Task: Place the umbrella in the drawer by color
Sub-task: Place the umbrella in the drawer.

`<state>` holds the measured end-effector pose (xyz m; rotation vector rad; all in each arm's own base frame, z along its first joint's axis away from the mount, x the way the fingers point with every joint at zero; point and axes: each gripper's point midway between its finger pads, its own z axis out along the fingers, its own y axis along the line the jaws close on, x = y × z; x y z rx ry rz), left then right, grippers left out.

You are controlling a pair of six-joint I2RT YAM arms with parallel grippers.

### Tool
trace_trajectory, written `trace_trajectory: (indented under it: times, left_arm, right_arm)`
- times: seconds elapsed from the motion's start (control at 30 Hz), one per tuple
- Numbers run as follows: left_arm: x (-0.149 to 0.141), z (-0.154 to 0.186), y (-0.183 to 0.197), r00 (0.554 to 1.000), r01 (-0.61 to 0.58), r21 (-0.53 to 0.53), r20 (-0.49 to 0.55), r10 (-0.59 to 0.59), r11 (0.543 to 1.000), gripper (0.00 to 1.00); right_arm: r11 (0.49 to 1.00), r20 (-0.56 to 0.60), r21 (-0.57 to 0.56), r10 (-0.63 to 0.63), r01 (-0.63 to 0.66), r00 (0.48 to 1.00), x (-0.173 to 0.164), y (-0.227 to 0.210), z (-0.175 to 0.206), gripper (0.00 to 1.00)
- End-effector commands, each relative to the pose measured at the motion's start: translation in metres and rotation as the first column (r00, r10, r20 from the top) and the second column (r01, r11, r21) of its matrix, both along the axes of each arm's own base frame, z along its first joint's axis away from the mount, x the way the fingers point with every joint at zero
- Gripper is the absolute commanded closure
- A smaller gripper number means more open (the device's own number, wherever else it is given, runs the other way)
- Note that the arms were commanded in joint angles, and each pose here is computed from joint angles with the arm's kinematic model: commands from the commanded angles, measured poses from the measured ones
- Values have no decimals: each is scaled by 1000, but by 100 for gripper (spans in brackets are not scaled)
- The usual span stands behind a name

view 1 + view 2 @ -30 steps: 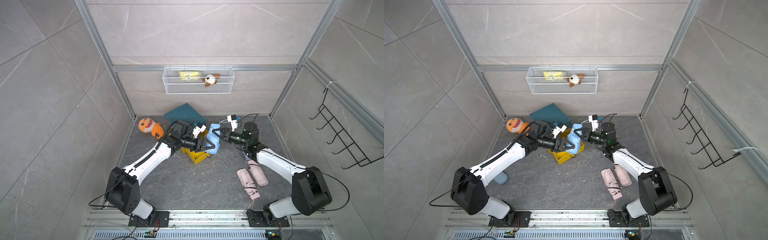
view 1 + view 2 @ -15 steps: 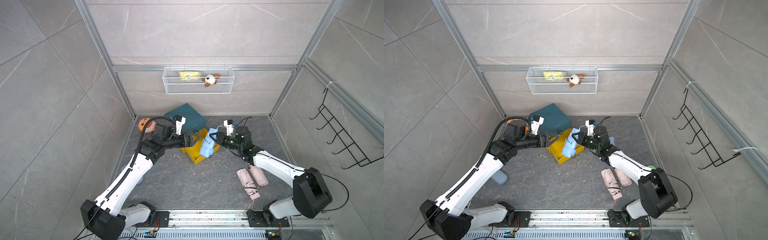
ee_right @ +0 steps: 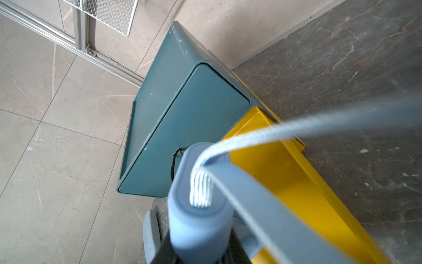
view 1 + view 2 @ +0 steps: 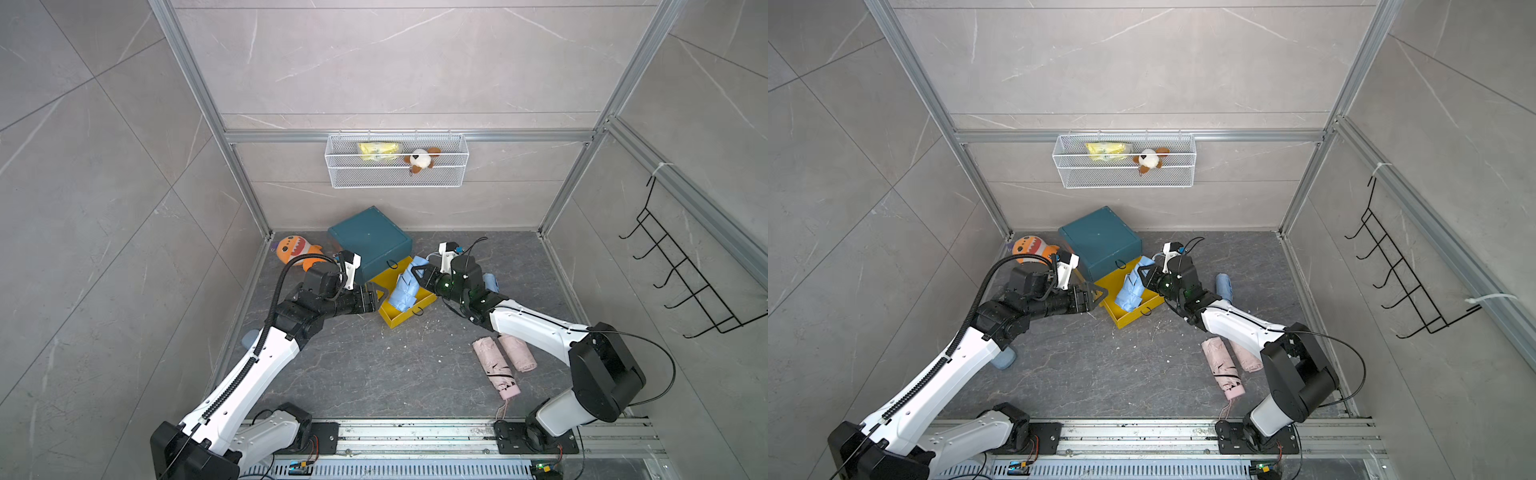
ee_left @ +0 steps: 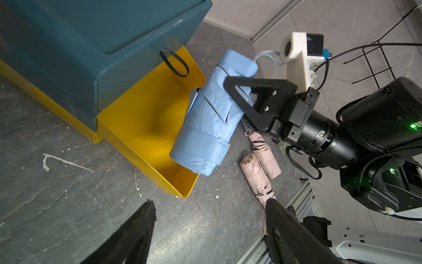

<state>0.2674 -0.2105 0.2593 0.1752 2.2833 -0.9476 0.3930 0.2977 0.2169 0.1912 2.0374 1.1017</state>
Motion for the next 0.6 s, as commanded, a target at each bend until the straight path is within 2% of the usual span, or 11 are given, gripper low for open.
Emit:
trace_trajectory:
  times: [0.0, 0.2, 0.43, 0.57]
  left_arm:
    - [0, 9, -1, 999, -2, -33, 40, 4, 999, 21]
    - [-2, 3, -3, 1000, 9, -38, 24, -8, 999, 21]
    - [-2, 5, -4, 999, 12, -41, 31, -11, 999, 21]
    - [0, 4, -4, 999, 11, -43, 31, -10, 999, 21]
  right_arm:
    - [995, 81, 65, -84, 79, 993, 10, 6, 28, 76]
    - [989, 65, 10, -146, 146, 987, 8, 12, 15, 76]
    - [986, 52, -47, -157, 159, 986, 6, 19, 3, 75]
    - [984, 50, -72, -162, 165, 986, 4, 18, 0, 70]
